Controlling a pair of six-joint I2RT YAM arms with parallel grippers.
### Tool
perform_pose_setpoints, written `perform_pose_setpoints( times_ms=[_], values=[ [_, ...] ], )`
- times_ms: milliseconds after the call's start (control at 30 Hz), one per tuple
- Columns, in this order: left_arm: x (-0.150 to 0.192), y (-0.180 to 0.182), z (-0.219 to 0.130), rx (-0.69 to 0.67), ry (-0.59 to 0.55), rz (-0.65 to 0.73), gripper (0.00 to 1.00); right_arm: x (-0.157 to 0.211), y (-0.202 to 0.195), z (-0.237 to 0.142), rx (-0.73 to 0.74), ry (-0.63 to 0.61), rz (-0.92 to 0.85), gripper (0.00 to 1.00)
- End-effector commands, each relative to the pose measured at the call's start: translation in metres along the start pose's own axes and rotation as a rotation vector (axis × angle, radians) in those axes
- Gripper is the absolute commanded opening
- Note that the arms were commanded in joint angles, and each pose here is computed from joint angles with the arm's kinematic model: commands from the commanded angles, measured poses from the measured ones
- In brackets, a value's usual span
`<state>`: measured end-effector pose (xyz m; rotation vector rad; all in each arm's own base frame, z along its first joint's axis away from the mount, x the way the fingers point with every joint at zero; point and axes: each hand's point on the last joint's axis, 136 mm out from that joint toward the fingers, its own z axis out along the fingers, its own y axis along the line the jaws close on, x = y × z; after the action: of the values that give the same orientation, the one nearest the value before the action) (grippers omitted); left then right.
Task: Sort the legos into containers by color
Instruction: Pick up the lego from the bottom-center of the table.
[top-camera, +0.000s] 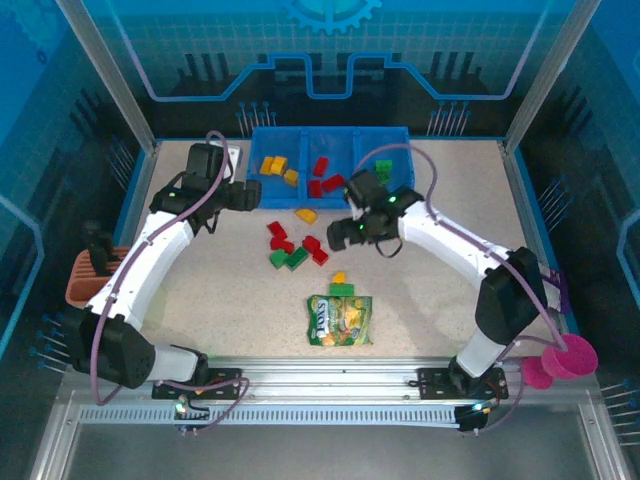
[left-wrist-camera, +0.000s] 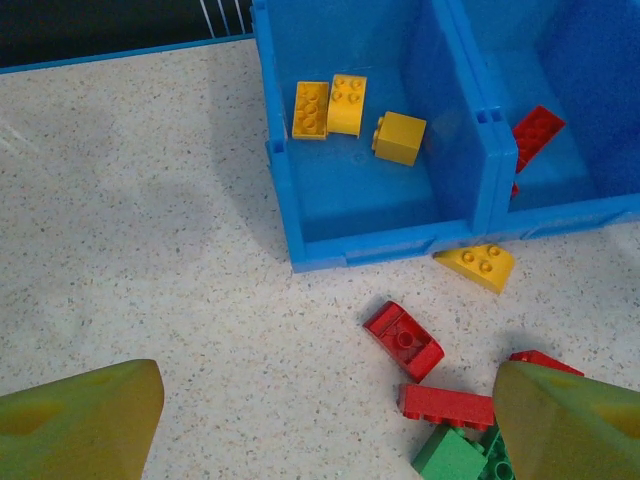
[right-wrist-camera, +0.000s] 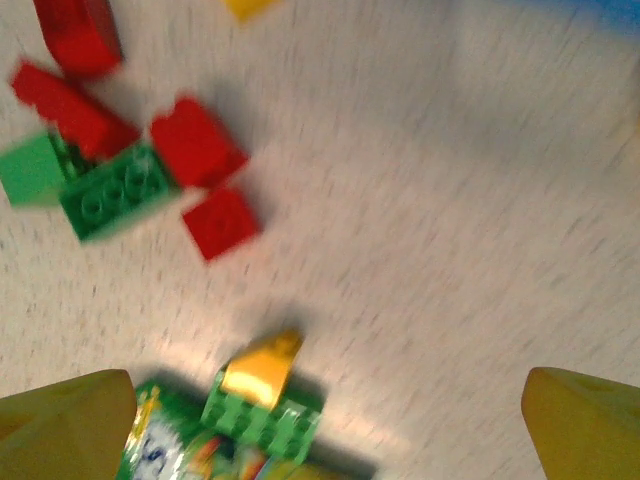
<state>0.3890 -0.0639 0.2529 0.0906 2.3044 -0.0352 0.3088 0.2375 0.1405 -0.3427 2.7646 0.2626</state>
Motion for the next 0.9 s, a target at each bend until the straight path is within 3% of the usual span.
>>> perform_pose_setpoints(
  times_ms=[0, 200, 667, 867],
  values=[
    [0.000, -0.001, -0.007, 0.032, -0.018, -0.017, 0.87, 0.039, 0.011, 0.001, 0.032, 0.079, 0.180, 1.00],
    [0.003, -0.008, -0.012, 0.077, -0.026, -0.053, 0.87, 0.077, 0.020, 0.028, 0.120, 0.133, 0.266, 1.00],
    [-0.007, -0.018, -0.040, 0.153, -0.118, -0.089, 0.90, 0.092, 0.026, 0.069, 0.194, 0.140, 0.282, 1.00],
    [-0.012, -0.017, -0.056, 0.158, -0.166, -0.086, 0.91, 0.104, 0.028, 0.089, 0.215, 0.213, 0.253, 1.00]
  ],
)
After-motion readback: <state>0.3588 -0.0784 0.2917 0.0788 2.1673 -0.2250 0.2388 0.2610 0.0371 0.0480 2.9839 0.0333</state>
